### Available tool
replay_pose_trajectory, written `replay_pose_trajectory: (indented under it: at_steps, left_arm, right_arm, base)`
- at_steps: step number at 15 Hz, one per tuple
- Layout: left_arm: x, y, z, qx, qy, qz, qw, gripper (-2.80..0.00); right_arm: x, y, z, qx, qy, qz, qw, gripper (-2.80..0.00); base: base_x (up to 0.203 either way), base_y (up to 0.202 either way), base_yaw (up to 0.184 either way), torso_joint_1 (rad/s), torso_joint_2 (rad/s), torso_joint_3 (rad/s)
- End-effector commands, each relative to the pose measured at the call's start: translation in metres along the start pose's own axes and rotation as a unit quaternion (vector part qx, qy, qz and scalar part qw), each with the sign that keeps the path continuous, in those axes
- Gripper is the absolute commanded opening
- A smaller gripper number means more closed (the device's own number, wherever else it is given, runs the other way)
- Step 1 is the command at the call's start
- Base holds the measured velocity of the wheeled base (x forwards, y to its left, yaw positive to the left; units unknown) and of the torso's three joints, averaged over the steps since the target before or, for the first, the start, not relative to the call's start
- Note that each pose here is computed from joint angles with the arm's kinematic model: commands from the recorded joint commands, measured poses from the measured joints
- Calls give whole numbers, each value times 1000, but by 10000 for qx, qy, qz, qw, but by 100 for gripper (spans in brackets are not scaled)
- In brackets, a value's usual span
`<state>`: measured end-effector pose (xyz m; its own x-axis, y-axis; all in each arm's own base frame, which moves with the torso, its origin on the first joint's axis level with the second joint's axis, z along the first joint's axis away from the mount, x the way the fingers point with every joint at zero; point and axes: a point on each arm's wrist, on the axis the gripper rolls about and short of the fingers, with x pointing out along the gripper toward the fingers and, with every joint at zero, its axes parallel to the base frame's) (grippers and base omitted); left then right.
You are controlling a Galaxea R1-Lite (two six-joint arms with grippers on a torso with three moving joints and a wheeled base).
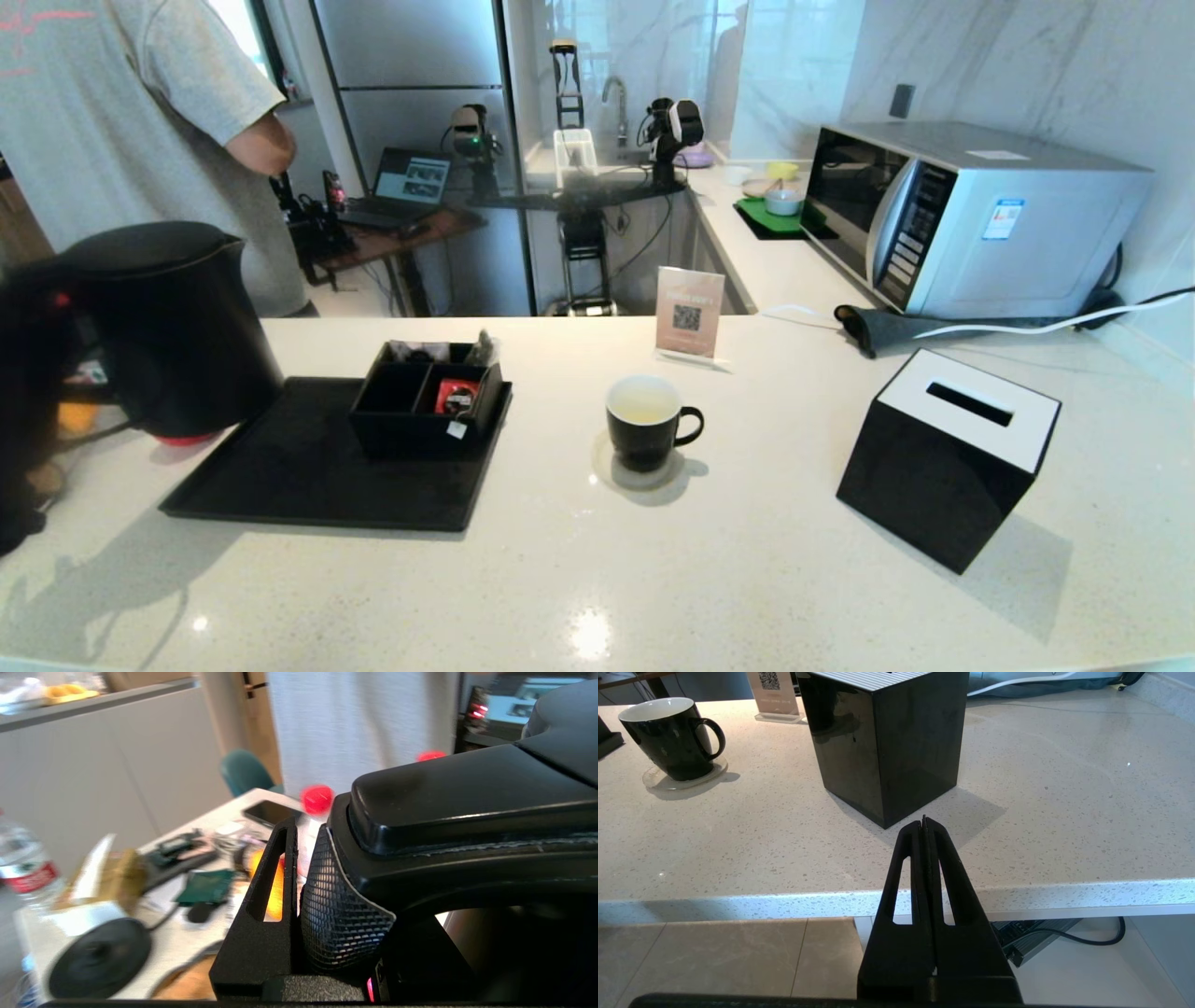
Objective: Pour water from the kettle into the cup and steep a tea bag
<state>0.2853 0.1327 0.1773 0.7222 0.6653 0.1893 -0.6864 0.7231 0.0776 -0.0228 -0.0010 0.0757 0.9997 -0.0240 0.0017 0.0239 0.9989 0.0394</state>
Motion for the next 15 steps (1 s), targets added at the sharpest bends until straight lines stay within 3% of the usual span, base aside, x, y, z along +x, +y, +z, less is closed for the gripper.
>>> replay_pose_trajectory:
  at_steps: [1,7,15]
  left_arm:
    - [3,-7,-34,85,225,-146,9996,-280]
    - [-2,-24,-65,118,410,-489,9979,-280]
    - [1,-35,-88,92,701,-603,9957,-280]
  right_arm:
    - [0,0,0,3,0,1,10000,-280]
    - [0,0,0,3,-2,2,10000,-280]
    - [0,0,0,3,1,5,10000,-280]
  base:
    - [0,0,0,0,0,0]
    - [0,0,0,0,0,0]
    - [0,0,0,0,0,0]
